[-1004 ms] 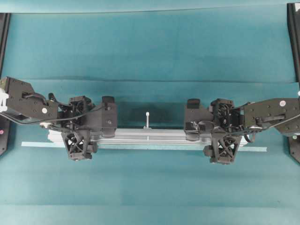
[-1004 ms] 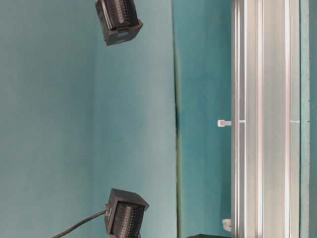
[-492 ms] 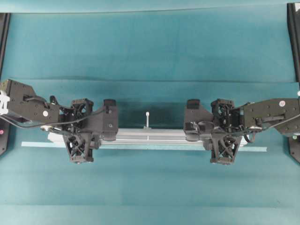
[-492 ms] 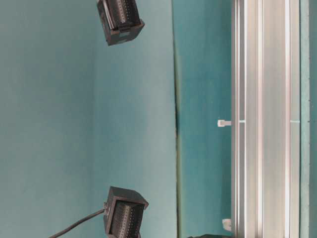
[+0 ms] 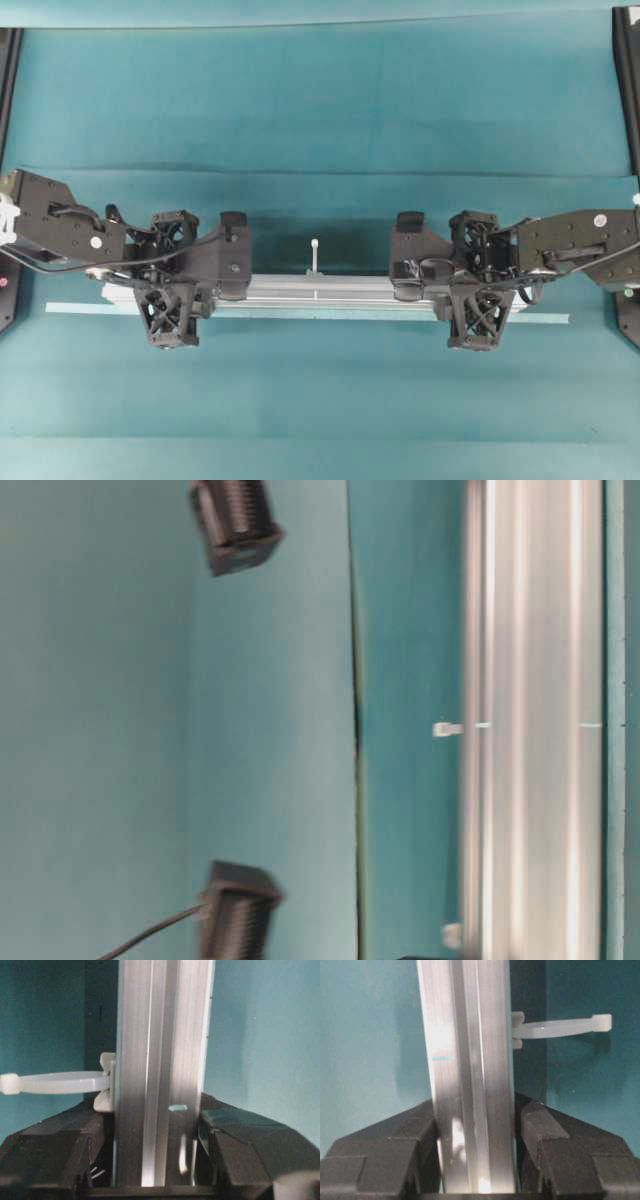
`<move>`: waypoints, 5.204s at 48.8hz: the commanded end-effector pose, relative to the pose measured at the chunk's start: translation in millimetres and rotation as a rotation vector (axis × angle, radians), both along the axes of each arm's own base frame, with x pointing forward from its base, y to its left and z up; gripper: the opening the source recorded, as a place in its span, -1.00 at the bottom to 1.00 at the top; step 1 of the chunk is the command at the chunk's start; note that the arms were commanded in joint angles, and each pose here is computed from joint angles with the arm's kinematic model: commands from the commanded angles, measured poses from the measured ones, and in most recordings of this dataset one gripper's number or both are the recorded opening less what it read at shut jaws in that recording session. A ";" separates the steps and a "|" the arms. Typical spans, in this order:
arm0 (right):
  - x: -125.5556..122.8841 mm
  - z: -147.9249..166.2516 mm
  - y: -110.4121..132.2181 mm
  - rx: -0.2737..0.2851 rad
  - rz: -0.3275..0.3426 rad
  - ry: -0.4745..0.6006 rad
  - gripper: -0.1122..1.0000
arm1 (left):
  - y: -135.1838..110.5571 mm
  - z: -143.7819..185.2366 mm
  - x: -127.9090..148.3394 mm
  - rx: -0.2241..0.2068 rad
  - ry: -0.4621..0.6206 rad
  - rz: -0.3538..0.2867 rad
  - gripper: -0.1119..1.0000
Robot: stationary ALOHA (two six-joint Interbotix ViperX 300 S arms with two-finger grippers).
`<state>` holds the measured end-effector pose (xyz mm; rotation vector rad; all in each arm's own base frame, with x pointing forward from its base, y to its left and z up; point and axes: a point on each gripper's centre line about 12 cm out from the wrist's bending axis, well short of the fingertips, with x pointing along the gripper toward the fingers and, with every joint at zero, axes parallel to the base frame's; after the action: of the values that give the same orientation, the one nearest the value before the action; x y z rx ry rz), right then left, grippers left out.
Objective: Lift the large metal rail with both hands.
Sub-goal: 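Lift the gripped rail upward with both grippers together, then lower the rail back onto the table with both grippers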
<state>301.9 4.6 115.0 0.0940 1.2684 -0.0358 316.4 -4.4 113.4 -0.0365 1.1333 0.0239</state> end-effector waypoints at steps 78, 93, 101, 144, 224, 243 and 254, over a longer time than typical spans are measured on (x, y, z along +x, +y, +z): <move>11.6 240.0 16.2 0.129 0.002 -0.009 -0.10 | -2.7 234.5 -1.6 0.001 -0.224 -0.003 -0.11; 2.7 268.1 18.8 0.154 -0.048 0.047 -0.10 | -2.7 268.7 0.7 -0.002 -0.276 0.001 -0.11; 1.4 280.2 21.6 0.157 -0.046 0.034 -0.10 | -3.6 281.8 1.1 -0.004 -0.289 0.000 -0.11; -6.2 339.1 23.6 0.167 -0.064 -0.035 -0.10 | -6.2 342.1 -2.0 -0.005 -0.267 -0.005 -0.11; -12.3 327.4 18.8 0.161 -0.079 0.011 -0.10 | -13.4 342.9 -1.5 -0.007 -0.201 -0.024 -0.11; -6.4 230.5 15.4 0.139 -0.056 0.162 -0.10 | -12.9 243.5 3.8 0.000 -0.060 -0.022 -0.11; -4.1 175.8 11.4 0.105 -0.053 0.131 -0.10 | -12.5 195.2 1.6 0.000 -0.057 -0.024 -0.11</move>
<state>299.3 19.8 300.5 0.2157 1.4073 -0.0056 324.1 -16.0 303.6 -0.0299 1.1226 0.0089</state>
